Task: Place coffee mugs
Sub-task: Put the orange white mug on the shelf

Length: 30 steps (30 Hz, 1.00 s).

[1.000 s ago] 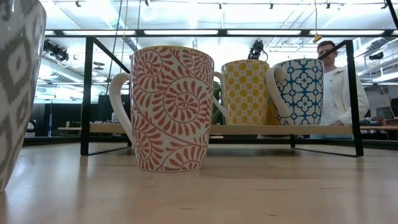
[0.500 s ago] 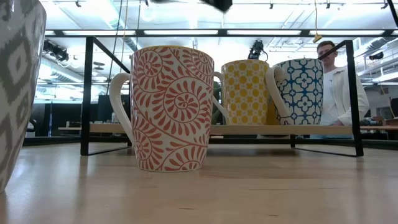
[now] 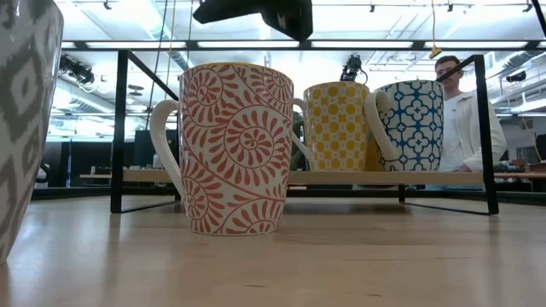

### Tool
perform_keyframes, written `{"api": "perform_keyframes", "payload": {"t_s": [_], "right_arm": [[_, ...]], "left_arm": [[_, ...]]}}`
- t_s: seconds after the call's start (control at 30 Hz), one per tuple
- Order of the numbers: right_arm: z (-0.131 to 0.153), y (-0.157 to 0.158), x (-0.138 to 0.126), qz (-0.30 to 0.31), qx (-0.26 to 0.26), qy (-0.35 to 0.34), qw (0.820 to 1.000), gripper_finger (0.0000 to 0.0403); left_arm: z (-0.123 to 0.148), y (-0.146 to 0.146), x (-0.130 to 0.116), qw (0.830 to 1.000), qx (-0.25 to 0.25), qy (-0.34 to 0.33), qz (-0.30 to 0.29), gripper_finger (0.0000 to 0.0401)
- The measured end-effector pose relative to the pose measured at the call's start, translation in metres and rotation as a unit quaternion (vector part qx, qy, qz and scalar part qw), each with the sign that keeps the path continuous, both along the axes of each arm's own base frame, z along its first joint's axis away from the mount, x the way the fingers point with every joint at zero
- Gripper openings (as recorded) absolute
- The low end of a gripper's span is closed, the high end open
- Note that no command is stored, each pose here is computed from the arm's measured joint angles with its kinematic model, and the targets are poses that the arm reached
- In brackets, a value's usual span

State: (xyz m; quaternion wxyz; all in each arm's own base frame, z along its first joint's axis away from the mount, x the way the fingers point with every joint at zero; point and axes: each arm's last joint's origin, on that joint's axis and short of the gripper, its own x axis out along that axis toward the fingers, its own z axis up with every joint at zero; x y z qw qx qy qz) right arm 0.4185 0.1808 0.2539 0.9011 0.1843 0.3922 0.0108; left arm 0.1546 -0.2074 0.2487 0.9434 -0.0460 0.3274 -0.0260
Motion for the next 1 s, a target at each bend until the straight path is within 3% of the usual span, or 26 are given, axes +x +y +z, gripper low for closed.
{"api": "perform_keyframes", "payload": {"t_s": [0.27, 0.53, 0.67, 1.0], "right_arm": [[-0.002, -0.003, -0.001, 0.015, -0.061, -0.003, 0.998, 0.0193], [0.006, 0.000, 0.006, 0.044, -0.069, -0.060, 0.995, 0.0193], [0.004, -0.001, 0.004, 0.020, -0.051, -0.040, 0.998, 0.0193], [-0.011, 0.004, 0.002, -0.014, -0.083, -0.013, 0.996, 0.0193]], "left_arm": [[0.001, 0.023, 0.008, 0.999, -0.025, -0.029, -0.021, 0.0108], [0.002, 0.024, 0.009, 0.999, -0.031, -0.028, -0.020, 0.0103], [0.002, 0.024, 0.009, 0.999, -0.033, -0.028, -0.019, 0.0103], [0.002, 0.024, 0.009, 0.999, -0.034, -0.028, -0.019, 0.0102]]}}
